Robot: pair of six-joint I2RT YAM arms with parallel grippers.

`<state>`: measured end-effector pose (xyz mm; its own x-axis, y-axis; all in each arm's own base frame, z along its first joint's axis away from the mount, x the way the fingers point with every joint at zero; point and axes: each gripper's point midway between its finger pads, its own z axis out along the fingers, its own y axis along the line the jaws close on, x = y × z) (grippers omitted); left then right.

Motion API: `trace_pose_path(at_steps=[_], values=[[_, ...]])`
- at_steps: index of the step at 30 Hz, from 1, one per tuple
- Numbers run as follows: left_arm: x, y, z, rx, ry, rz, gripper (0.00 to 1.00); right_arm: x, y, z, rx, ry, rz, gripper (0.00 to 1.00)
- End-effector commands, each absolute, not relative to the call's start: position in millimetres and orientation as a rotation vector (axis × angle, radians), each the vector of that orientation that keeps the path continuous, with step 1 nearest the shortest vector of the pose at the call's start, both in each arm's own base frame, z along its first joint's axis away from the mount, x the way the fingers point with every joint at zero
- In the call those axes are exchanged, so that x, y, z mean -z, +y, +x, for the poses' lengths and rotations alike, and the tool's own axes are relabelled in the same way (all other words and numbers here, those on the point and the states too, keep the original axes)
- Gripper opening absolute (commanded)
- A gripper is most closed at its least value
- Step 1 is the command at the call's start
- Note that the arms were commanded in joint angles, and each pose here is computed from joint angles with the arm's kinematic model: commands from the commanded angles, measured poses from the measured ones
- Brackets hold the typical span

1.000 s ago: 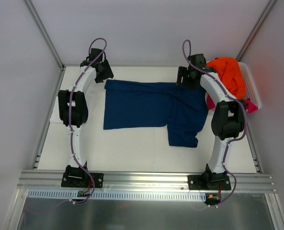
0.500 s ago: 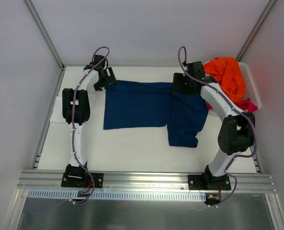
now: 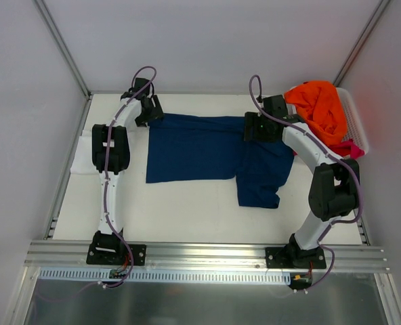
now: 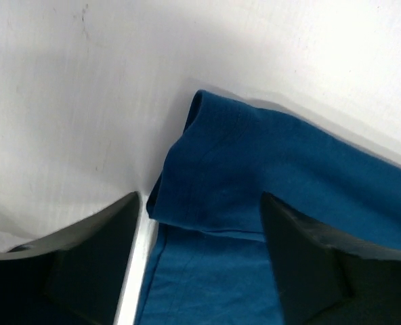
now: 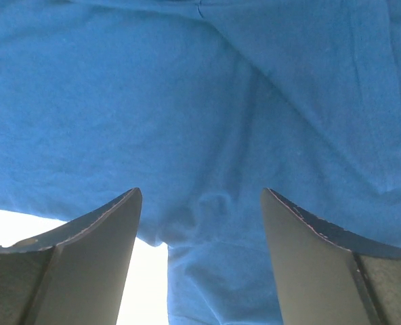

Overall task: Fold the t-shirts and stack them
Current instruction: Fold the flattened tshirt in 1/3 of the way

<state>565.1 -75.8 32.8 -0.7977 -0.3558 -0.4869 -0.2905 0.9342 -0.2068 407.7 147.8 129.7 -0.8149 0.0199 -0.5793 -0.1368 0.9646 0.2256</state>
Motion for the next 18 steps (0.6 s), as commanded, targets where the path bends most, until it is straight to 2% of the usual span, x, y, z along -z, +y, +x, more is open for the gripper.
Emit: trace_pose_path(at_steps=[1, 4, 5, 8, 9, 18], values=[[-42, -75, 575, 0.137, 2.520, -0.448, 0.68, -160, 151, 408, -0.381, 2.406, -0.106, 0.75], [-43, -73, 575, 0.125, 2.515, -0.453, 0.44, -156, 151, 406, -0.381, 2.417, -0.108, 0.75], [-45, -73, 575, 0.122, 2.511, -0.454, 0.26, -156, 152, 406, -0.387, 2.419, -0.108, 0.74], [-45, -71, 574, 0.117, 2.513, -0.459, 0.03, -148, 155, 407, -0.396, 2.437, -0.110, 0.74], [-47, -72, 573, 0.119, 2.510, -0.459, 0.00, -147, 155, 407, -0.397, 2.439, -0.108, 0.74], [-76, -74, 568, 0.139, 2.475, -0.455, 0.00, -139, 162, 407, -0.409, 2.460, -0.123, 0.74]])
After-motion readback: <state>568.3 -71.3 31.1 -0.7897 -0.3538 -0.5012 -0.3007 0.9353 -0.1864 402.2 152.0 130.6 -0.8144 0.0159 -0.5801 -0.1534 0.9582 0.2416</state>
